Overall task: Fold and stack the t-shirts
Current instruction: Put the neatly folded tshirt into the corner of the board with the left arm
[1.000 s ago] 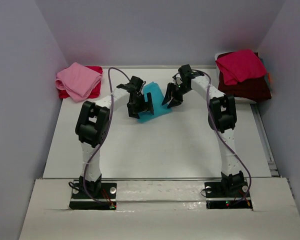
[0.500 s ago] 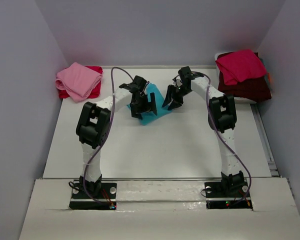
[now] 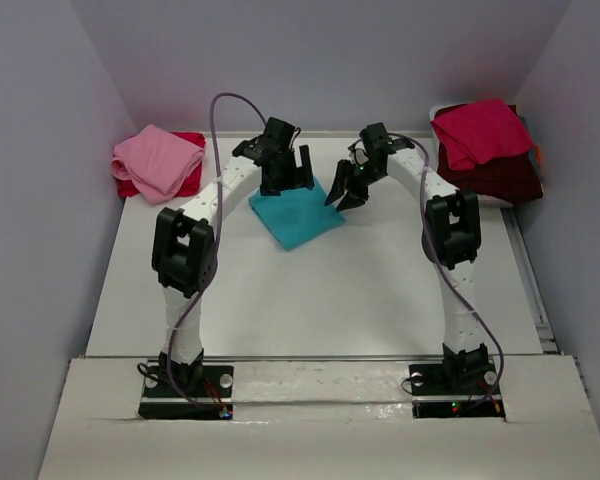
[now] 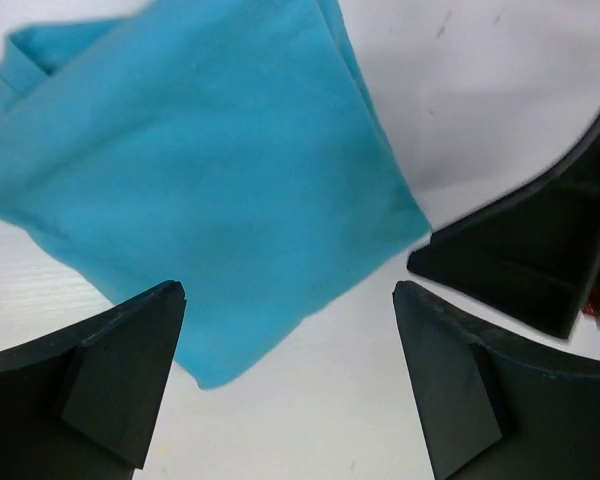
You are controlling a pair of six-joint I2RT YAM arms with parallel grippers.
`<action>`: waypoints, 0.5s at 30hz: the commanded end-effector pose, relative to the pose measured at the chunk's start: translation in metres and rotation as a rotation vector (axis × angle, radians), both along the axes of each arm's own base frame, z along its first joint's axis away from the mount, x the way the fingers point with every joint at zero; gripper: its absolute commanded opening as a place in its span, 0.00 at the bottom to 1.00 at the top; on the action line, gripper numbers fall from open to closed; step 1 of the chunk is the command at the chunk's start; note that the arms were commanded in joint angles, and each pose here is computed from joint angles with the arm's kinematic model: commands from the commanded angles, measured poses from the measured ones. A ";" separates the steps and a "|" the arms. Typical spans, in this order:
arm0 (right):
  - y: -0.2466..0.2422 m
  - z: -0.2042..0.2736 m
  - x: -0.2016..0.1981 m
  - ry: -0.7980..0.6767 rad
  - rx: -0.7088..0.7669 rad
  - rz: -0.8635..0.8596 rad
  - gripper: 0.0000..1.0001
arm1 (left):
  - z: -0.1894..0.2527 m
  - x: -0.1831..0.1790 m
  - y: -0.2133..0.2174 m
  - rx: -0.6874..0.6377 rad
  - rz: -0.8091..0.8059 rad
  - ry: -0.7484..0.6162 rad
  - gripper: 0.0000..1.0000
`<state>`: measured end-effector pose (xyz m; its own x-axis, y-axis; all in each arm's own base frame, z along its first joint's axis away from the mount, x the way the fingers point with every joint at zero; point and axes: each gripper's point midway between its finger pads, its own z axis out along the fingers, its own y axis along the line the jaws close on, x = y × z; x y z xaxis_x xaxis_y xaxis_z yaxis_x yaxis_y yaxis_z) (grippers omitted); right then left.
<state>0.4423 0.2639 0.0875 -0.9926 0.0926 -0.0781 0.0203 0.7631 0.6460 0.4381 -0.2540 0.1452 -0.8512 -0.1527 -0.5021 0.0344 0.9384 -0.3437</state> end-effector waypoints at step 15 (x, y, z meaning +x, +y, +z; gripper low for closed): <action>0.041 0.013 -0.030 0.069 0.158 0.024 0.49 | -0.066 0.073 0.052 0.303 0.086 0.019 0.99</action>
<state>0.4178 0.2783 0.0728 -0.9926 0.1113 0.0487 0.1138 0.7106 0.6943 0.5002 -0.2186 0.0475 -0.8850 -0.1101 -0.4525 -0.0641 0.9912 -0.1158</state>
